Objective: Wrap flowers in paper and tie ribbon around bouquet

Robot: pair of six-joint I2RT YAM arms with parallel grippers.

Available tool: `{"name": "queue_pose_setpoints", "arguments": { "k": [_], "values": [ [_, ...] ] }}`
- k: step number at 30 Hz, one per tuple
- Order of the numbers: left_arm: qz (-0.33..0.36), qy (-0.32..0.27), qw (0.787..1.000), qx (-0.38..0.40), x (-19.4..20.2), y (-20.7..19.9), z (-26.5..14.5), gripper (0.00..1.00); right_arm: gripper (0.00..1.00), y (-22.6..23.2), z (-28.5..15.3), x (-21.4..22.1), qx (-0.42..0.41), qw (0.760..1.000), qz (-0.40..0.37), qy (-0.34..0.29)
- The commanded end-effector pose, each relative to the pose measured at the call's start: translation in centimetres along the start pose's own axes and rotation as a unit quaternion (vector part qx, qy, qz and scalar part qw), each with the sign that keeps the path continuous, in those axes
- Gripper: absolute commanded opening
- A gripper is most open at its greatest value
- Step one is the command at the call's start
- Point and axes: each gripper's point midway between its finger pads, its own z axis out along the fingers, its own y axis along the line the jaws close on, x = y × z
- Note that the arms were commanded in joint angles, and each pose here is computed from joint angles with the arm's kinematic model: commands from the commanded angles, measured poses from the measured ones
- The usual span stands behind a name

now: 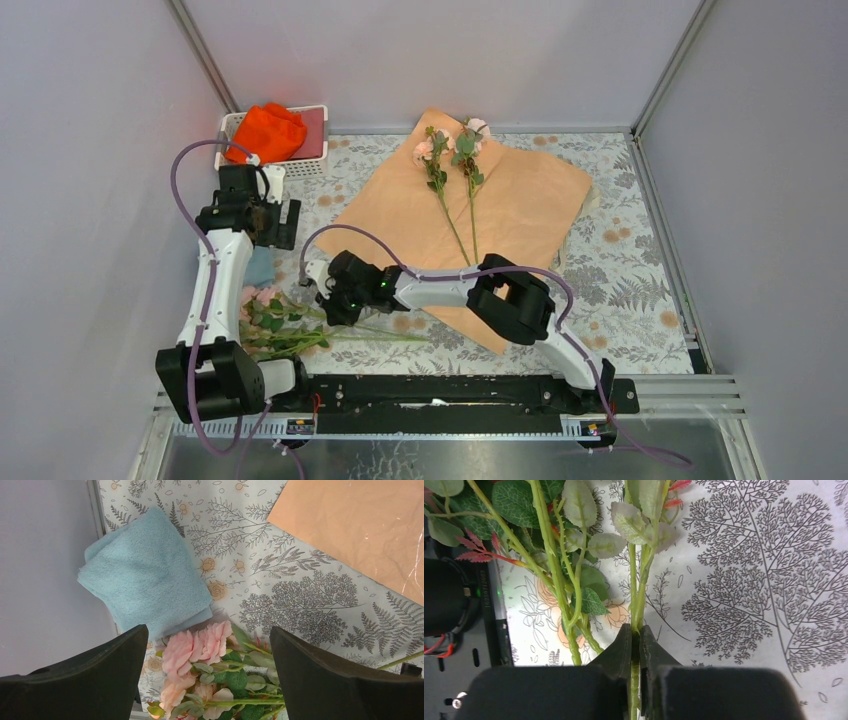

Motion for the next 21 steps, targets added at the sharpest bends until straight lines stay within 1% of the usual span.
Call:
{"name": "queue_pose_setpoints", "arguments": {
  "k": [1, 3, 6, 9, 11, 13, 15, 17, 19, 21],
  "values": [
    [-0.009, -0.027, 1.0, -0.011, -1.1, 0.7, -0.1, 0.99, 0.0, 1.9, -0.8, -3.2, -0.032, 0.999, -0.009, -0.034],
    [-0.01, -0.029, 0.999, -0.014, -1.4, 0.8, -0.4, 0.99, 0.0, 2.6, -2.2, -4.6, -0.033, 0.999, -0.002, -0.042],
    [-0.003, -0.04, 0.999, -0.019, -2.1, 1.2, -1.5, 0.99, 0.0, 3.5, -5.2, -7.4, -0.03, 0.997, 0.012, -0.075],
    [0.005, -0.066, 0.997, -0.036, -4.4, 2.3, -4.3, 0.99, 0.0, 4.2, -8.1, -9.7, -0.021, 0.994, 0.025, -0.104],
    [-0.005, -0.096, 0.993, -0.071, -6.4, 3.8, -7.1, 0.99, 0.0, 4.4, -9.8, -10.7, -0.031, 0.992, 0.026, -0.12],
    [-0.004, -0.13, 0.988, -0.078, -8.5, 4.4, -10.4, 0.99, 0.0, 3.7, -11.4, -11.7, -0.046, 0.988, 0.047, -0.137],
    [0.001, -0.171, 0.983, -0.069, -10.4, 4.3, -13.8, 0.99, 0.0, 0.6, -13.3, -12.7, -0.036, 0.983, 0.084, -0.159],
    [0.005, -0.205, 0.977, -0.05, -11.7, 3.7, -16.4, 0.99, 0.0, -3.4, -15.7, -13.6, 0.002, 0.975, 0.121, -0.187],
    [0.006, -0.218, 0.975, -0.032, -12.0, 3.0, -17.2, 0.99, 0.0, -9.2, -18.6, -13.6, 0.07, 0.958, 0.17, -0.22],
    [0.007, -0.209, 0.978, -0.015, -11.6, 2.4, -16.3, 0.99, 0.0, -15.5, -21.4, -12.6, 0.15, 0.934, 0.206, -0.251]
  ]
}}
